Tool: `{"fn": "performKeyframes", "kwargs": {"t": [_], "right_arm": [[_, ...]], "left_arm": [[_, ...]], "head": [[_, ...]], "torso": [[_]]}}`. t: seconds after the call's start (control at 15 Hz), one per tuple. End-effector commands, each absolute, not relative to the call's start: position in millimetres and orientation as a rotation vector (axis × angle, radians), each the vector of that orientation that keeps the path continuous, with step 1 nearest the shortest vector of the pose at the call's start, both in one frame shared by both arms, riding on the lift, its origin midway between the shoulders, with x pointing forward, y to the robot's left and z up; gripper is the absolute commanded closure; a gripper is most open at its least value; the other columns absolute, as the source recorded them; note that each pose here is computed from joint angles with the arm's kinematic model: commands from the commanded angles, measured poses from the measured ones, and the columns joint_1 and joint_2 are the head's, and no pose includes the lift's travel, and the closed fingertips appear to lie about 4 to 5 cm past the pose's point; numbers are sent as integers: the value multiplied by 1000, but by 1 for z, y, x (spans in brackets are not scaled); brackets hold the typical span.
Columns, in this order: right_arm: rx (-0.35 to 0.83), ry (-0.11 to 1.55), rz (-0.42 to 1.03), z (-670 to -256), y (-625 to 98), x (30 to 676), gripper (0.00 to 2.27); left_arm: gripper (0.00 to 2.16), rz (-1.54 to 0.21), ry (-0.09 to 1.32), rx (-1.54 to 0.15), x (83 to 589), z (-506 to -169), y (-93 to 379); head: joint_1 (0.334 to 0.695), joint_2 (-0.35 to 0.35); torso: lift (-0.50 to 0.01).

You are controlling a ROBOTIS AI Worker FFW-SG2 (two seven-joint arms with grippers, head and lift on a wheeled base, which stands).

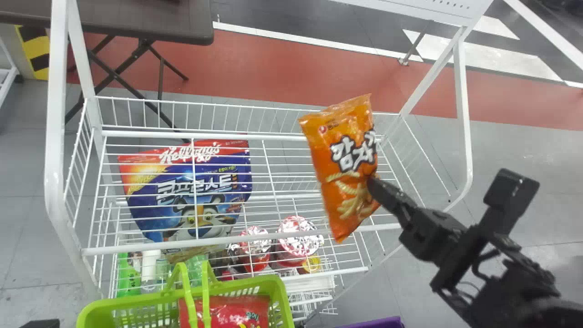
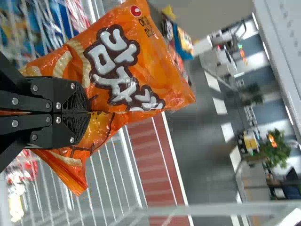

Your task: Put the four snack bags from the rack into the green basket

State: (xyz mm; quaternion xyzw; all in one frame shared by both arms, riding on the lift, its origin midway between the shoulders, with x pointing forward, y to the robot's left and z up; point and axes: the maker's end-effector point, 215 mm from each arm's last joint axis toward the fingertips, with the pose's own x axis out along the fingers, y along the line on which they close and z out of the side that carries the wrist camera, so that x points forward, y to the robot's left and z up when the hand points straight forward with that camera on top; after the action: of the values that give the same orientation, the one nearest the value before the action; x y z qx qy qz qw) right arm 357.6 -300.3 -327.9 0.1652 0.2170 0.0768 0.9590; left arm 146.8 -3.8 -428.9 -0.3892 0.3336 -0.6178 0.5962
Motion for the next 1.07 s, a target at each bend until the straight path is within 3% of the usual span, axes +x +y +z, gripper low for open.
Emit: {"fn": "performKeyframes", "kwargs": {"t": [0.0,0.6,0.8,1.0], "right_arm": [[413,523,265,-345,-258,327,2219],[768,1015,419,-449,-193,189,2223],[869,1089,412,-482,-181,166,2223],[898,1103,387,-500,-183,160,2223]], "left_arm": [[2138,-1408,748,-905,140,-432,0],[2138,-1408,737,-900,145,-431,-2],[2138,-1405,730,-898,146,-431,0],[2138,-1402,729,-894,148,-432,-1]], "head": [[695,-350],[695,-350],[695,-350],[695,-350]], "torso": [[-6],[-6],[-6],[-6]]}}
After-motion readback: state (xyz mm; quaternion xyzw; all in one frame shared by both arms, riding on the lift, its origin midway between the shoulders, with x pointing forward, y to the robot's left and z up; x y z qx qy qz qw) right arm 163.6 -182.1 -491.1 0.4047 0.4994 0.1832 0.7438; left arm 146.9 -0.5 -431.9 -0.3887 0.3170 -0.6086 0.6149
